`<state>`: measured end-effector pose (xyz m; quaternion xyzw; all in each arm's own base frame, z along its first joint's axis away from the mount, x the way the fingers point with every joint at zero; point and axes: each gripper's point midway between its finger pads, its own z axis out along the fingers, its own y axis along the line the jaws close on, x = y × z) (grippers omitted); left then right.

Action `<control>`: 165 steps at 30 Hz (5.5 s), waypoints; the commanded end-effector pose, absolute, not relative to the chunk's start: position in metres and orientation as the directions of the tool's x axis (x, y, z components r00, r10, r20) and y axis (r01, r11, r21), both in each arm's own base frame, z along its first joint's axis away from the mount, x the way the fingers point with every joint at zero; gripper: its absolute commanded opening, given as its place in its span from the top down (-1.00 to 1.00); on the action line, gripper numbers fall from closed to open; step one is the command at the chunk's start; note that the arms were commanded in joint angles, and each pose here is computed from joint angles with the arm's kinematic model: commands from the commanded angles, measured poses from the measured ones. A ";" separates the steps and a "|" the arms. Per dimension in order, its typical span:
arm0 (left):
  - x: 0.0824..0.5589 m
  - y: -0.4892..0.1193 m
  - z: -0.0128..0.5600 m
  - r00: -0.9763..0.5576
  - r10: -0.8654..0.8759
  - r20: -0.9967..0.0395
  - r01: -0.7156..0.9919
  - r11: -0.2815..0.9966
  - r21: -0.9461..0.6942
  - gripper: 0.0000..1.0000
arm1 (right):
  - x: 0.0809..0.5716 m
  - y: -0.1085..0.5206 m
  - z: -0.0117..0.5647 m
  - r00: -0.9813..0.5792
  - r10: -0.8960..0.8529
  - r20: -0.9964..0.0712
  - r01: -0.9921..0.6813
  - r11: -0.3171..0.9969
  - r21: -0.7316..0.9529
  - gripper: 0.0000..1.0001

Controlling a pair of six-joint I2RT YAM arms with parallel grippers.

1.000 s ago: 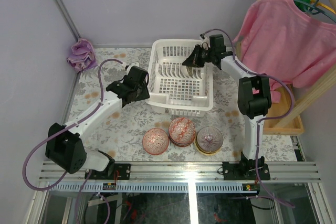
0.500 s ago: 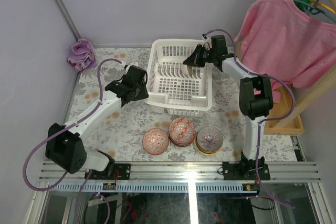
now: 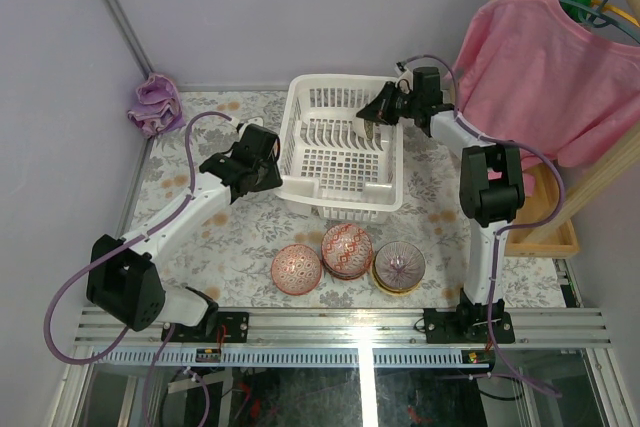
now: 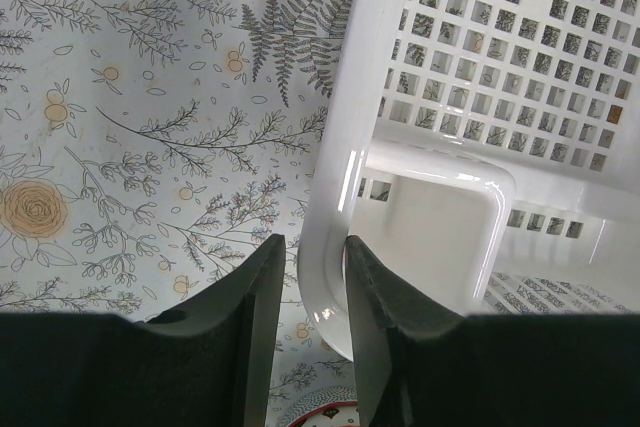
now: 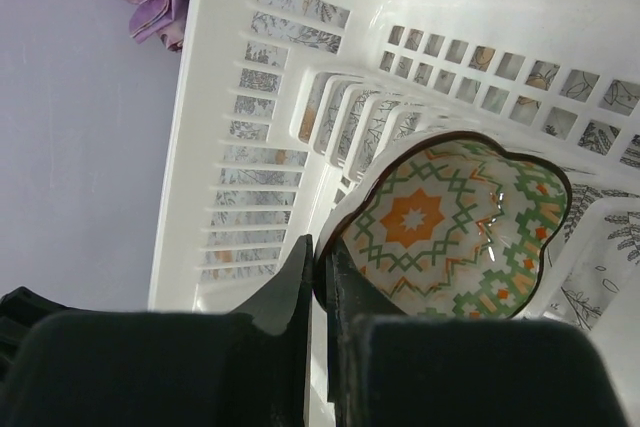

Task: Load the bowls into the dish rack
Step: Place the bowl in the dish rack.

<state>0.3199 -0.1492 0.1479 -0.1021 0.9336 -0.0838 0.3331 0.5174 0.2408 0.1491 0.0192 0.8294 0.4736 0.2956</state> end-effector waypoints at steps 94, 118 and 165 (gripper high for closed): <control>0.402 -0.166 0.205 -0.729 -0.282 -0.624 -0.039 0.927 -0.373 -0.02 | 0.487 0.303 0.238 -0.786 0.398 -0.473 -0.282 0.448 0.848 1.00; 0.399 -0.182 0.157 -0.822 -0.206 -0.531 0.026 0.918 -0.396 0.28 | 0.513 0.359 0.225 -0.681 0.589 -0.434 -0.412 0.182 0.893 1.00; 0.401 -0.186 0.136 -0.858 -0.190 -0.477 0.015 0.919 -0.393 0.42 | 0.526 0.346 0.075 -0.815 0.422 -0.398 -0.166 0.488 0.857 1.00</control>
